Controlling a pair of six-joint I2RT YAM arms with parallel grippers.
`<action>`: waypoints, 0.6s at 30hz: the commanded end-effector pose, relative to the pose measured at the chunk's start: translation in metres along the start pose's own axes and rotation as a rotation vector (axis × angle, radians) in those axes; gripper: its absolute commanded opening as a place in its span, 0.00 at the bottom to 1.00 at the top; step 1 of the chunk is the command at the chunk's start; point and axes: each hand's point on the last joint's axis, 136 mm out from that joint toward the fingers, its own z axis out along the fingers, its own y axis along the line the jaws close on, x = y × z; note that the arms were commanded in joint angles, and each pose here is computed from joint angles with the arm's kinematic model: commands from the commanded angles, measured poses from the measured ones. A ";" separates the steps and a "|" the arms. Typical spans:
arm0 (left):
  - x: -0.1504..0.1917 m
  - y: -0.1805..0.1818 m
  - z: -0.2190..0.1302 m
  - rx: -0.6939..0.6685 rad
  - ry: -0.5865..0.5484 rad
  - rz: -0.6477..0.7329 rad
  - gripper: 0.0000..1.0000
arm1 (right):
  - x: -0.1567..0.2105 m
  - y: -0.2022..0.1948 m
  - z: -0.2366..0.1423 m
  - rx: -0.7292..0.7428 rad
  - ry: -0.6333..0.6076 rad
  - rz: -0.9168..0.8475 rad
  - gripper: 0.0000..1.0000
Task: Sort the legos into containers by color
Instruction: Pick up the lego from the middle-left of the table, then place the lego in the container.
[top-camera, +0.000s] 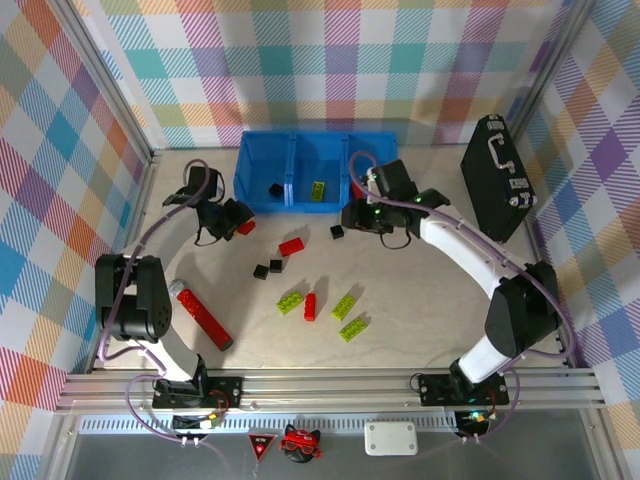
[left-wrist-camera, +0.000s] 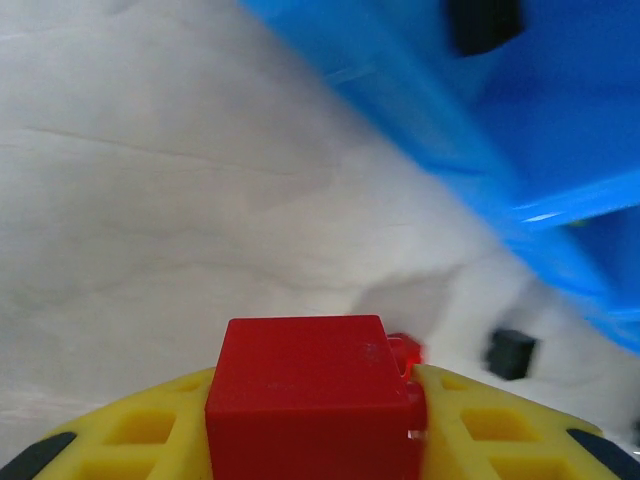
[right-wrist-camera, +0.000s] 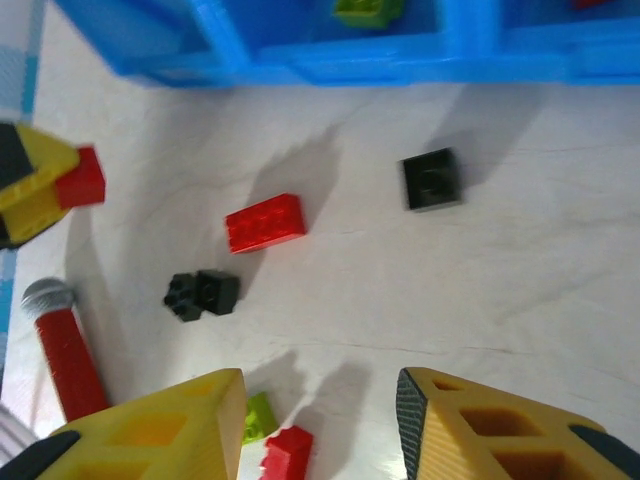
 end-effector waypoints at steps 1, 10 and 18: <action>-0.001 -0.045 -0.017 0.205 -0.027 -0.134 0.39 | -0.008 0.046 0.005 -0.142 -0.077 -0.032 0.49; 0.022 -0.106 -0.022 0.464 0.029 -0.330 0.39 | -0.017 0.107 0.033 -0.322 -0.151 -0.089 0.58; 0.037 -0.135 -0.046 0.518 0.031 -0.320 0.39 | -0.031 0.124 0.051 -0.391 -0.177 -0.118 0.64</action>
